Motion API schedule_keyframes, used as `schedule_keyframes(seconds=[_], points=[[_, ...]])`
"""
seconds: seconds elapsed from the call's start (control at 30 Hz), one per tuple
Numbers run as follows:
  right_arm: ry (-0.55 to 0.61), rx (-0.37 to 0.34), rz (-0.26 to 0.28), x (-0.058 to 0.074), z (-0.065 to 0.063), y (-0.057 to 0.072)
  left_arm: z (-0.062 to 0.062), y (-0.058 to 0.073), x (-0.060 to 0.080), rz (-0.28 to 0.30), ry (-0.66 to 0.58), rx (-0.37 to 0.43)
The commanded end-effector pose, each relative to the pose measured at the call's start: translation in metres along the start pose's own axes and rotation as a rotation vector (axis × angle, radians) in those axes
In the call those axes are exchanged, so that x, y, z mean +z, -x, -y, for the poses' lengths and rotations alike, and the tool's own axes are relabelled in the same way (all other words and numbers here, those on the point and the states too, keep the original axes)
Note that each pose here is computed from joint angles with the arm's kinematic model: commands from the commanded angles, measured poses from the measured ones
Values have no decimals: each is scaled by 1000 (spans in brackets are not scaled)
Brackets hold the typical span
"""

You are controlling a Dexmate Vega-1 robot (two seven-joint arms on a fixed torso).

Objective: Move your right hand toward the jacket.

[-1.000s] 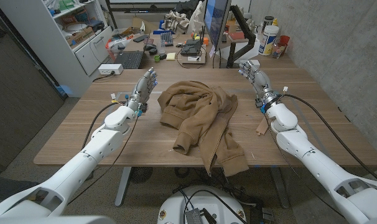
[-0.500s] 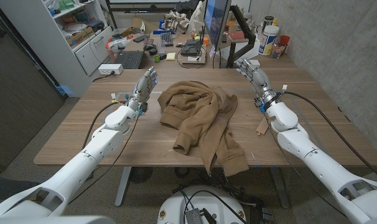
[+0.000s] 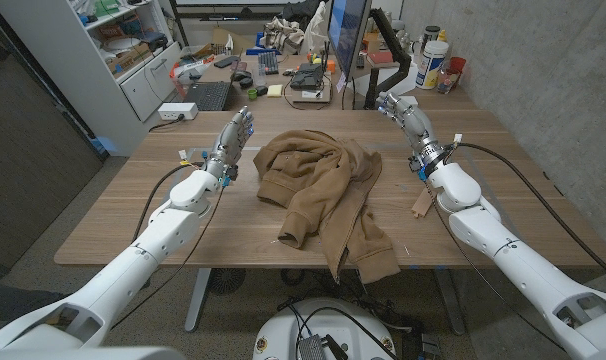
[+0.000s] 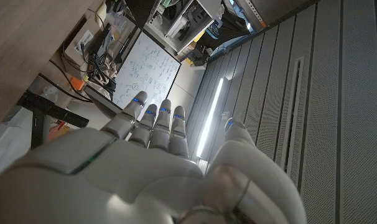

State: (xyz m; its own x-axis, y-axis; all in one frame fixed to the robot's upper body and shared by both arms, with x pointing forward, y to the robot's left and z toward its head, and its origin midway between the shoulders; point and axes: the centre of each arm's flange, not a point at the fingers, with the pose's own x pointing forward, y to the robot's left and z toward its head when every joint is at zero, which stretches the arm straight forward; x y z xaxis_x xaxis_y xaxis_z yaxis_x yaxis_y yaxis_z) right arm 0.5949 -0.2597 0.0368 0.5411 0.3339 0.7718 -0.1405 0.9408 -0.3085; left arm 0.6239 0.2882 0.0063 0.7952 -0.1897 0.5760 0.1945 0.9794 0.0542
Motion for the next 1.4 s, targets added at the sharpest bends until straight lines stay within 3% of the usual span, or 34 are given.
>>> schedule_keyframes(seconds=[0.03,0.43,1.4], points=[[29,21,39,12,-7,0,1,3,1,5,4,1],[43,40,66,19,-12,-2,0,5,3,0,-10,1],[212,110,134,39,-37,-8,-5,4,4,-4,-15,-6]])
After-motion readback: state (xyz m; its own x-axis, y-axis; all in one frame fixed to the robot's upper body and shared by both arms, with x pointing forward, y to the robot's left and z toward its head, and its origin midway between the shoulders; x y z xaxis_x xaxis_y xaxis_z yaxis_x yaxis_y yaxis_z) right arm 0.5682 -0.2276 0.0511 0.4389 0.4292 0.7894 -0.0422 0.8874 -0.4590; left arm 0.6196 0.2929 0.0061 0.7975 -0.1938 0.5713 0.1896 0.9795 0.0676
